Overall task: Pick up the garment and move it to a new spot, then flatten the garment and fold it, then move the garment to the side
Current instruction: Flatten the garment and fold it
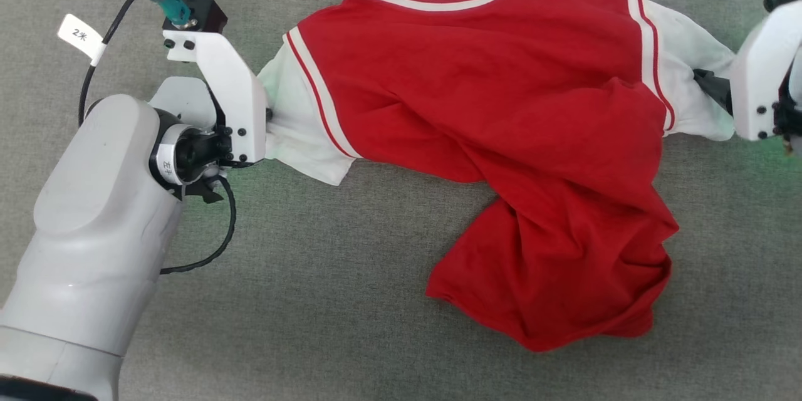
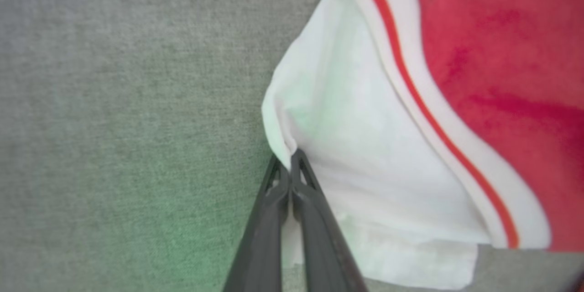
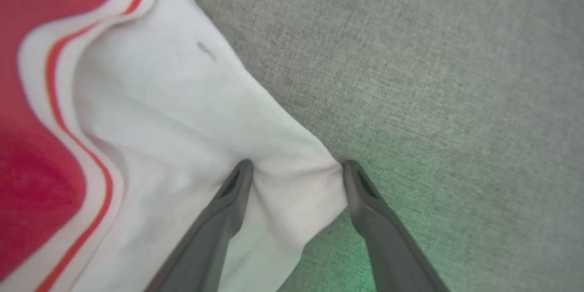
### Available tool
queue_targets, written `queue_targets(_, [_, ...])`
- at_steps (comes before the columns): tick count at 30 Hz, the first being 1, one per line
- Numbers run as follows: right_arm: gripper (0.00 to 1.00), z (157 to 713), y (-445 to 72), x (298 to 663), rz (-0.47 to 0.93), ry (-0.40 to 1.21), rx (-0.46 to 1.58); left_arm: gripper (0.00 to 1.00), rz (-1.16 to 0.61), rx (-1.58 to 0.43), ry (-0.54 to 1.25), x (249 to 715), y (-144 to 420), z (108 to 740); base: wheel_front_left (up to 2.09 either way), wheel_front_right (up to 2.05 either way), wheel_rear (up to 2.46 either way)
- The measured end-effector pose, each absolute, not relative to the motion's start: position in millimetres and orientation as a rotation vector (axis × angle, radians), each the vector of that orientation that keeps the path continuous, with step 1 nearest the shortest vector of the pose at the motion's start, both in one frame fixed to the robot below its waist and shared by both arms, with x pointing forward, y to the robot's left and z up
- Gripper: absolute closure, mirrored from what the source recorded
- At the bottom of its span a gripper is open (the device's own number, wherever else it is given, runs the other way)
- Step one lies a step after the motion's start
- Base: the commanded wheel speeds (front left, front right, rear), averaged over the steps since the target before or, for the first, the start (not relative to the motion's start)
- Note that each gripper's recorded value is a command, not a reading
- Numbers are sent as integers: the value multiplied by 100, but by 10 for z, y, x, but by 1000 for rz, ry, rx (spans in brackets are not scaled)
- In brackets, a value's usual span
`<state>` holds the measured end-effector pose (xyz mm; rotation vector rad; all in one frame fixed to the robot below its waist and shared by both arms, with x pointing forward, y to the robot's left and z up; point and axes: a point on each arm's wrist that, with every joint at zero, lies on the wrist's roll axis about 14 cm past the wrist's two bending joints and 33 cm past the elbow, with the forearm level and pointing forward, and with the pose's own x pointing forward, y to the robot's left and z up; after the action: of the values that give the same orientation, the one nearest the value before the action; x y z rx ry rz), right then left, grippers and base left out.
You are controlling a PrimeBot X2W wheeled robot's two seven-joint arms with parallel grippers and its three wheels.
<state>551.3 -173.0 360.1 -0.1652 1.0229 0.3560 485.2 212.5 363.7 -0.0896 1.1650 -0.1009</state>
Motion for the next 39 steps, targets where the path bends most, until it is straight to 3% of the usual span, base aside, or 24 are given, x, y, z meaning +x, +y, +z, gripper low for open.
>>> queue_targets(1, [0,3582,-1707,5505,365,1054,-180,100,-100,-92,1164,4851,2129,3626,0,0,0])
queue_targets(2, [100,3575,-1697,5501,371,1076,-193,100,-102,-92,1162,4854,2130,3618,0,0,0])
queue_targets(7, [100,3656,-1639,5509,390,1082,-133,100,-105,-91,1111,4926,2151,3687,0,0,0])
queue_targets(12, [100,3996,-1648,5604,388,968,-68,100,-84,-67,1015,5091,2266,3979,0,0,0])
queue_targets(22, [100,5420,-1658,5802,396,582,-17,100,-141,46,670,5538,2239,5326,0,0,0])
queue_targets(32, [100,6832,-1585,5598,414,237,3,100,-178,102,378,5563,2096,6660,0,0,0])
queue_targets(39, [100,7447,-1629,5442,392,117,15,100,-205,121,288,5489,1966,7201,0,0,0])
